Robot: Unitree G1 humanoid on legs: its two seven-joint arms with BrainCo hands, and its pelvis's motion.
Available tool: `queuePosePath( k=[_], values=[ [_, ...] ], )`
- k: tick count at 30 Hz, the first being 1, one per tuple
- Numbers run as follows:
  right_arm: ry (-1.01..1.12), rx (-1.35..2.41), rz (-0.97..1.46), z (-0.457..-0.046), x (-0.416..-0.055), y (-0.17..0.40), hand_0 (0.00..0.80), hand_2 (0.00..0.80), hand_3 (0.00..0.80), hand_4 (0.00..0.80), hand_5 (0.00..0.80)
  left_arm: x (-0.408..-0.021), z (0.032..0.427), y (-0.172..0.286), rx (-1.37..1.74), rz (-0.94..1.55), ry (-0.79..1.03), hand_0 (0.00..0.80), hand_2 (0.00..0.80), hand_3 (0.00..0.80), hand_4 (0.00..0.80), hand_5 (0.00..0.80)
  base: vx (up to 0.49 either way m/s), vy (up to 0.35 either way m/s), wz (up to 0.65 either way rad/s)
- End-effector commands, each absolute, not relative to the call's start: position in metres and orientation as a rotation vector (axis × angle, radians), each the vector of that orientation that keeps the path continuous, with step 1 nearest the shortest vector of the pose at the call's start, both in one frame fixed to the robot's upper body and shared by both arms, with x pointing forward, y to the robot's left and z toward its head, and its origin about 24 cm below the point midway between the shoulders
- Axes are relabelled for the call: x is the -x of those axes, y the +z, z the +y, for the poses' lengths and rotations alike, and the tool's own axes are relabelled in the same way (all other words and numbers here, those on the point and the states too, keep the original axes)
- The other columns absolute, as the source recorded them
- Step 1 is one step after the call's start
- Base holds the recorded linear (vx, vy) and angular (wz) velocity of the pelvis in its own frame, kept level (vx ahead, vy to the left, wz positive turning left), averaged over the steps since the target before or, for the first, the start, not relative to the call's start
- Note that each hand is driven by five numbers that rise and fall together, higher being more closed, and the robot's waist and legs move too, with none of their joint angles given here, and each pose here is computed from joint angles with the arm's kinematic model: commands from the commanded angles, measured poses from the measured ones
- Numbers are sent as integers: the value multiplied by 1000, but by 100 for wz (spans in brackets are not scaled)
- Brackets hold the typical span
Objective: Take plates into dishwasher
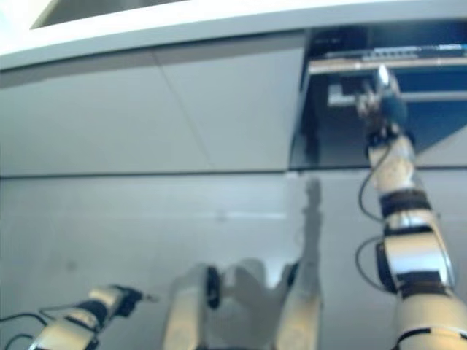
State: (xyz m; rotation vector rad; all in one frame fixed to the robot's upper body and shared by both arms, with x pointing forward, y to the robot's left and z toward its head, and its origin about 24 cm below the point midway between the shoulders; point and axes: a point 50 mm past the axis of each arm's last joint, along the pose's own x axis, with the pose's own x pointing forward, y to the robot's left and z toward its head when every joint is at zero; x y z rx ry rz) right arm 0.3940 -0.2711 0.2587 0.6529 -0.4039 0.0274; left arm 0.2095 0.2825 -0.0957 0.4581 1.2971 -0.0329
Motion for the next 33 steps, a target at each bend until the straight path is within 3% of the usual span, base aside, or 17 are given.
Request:
queuePosePath(
  k=[1, 7, 12, 16, 23, 33],
  values=[
    [56, -620, -494, -264, -394, 293, 0, 0, 0, 0, 0, -193, 304, -96, -602, 1369, -30, 0, 0, 0, 0, 0, 53, -29, 9],
    [-44, -540, -324, -275, -396, 250, 0, 0, 0, 0, 0, -193, 302, -97, -600, 1369, -25, 0, 0, 0, 0, 0, 49, -15, 7],
    [-165, -243, 59, -291, -380, 142, 0, 0, 0, 0, 0, -183, 300, -103, -592, 1379, -26, 0, 0, 0, 0, 0, 105, 31, -7],
    [-189, -86, 227, -293, -361, 91, 0, 0, 0, 0, 0, -176, 299, -108, -570, 1387, -18, 0, 0, 0, 0, 0, 93, 70, -6],
    [-82, -185, 552, -271, -275, -37, 0, 0, 0, 0, 0, -148, 292, -125, -503, 1417, -20, 0, 0, 0, 0, 0, 45, 88, -4],
    [-13, -110, 995, -215, -160, -138, 0, 0, 0, 0, 0, -98, 245, -156, -350, 1524, -201, 0, 0, 0, 0, 0, 12, 53, -4]
  ],
)
